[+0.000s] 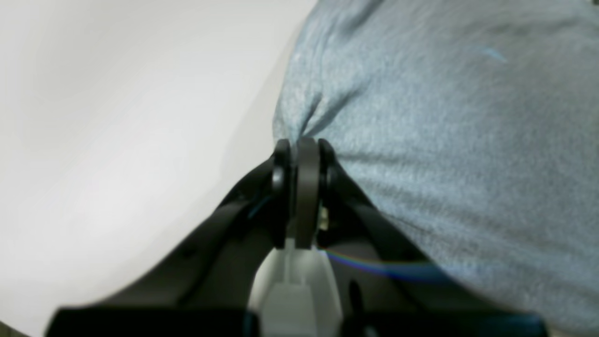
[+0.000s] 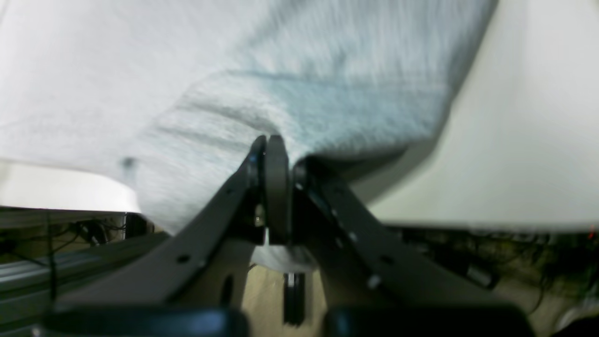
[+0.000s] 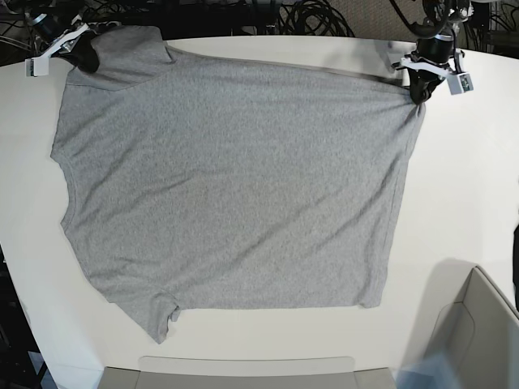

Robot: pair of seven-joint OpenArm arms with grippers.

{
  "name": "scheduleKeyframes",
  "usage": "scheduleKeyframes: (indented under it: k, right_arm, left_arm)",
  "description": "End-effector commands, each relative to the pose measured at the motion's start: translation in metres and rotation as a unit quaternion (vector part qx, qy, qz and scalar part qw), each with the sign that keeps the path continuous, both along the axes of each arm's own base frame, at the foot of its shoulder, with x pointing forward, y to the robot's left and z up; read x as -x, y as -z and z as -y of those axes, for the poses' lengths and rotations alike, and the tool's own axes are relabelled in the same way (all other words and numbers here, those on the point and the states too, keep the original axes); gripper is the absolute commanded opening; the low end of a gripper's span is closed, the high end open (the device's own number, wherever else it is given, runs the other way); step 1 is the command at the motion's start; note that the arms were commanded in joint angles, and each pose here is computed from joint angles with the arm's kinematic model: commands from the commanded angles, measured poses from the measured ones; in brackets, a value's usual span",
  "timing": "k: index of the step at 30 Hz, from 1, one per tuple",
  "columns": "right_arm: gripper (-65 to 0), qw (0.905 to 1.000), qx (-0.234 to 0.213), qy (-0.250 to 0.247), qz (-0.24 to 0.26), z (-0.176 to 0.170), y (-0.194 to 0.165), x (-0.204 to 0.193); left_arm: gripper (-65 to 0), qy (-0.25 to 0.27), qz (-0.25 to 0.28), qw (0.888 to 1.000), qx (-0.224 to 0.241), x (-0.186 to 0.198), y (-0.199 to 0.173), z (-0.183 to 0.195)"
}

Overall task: Fold the T-shirt properly
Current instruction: 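Close both grippers on the shoulder corners of the shirt, then lift the shoulder edge and fold it over toward the hem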

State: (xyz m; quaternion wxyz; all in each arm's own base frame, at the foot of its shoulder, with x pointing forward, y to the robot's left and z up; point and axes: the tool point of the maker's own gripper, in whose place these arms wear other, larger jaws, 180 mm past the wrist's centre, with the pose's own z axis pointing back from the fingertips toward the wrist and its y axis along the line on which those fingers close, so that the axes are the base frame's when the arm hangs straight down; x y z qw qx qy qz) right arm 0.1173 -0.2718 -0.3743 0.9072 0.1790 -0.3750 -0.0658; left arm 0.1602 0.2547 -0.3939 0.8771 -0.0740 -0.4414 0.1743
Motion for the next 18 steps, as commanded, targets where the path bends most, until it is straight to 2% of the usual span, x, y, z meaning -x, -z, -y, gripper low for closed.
scheduleKeyframes:
  k: [1,8,14,18]
  right_arm:
    - [-65.0,0.9997,0.009,-0.004,0.021,0.005,-0.013,-0.006]
    - [-65.0,0.9992,0.018,-0.005,0.034,0.008,-0.019,-0.016]
    - [-65.0,0.9961,0.078,-0.025,0.033,0.017,-0.015,-0.033]
    - [-65.0,0.9948,0.086,-0.028,0.048,0.019,-0.021,-0.047]
  left_arm:
    - [-65.0,0.004,0.029,1.000,-0.007,-0.010,-0.016,-0.002]
    - [-65.0,0.014,0.012,1.000,-0.004,-0.010,-0.013,0.003]
    - [-65.0,0.010,0.028,1.000,-0.003,-0.026,-0.019,0.004]
    - [-65.0,-0.015,-0.002,1.000,-0.004,-0.030,-0.011,-0.004]
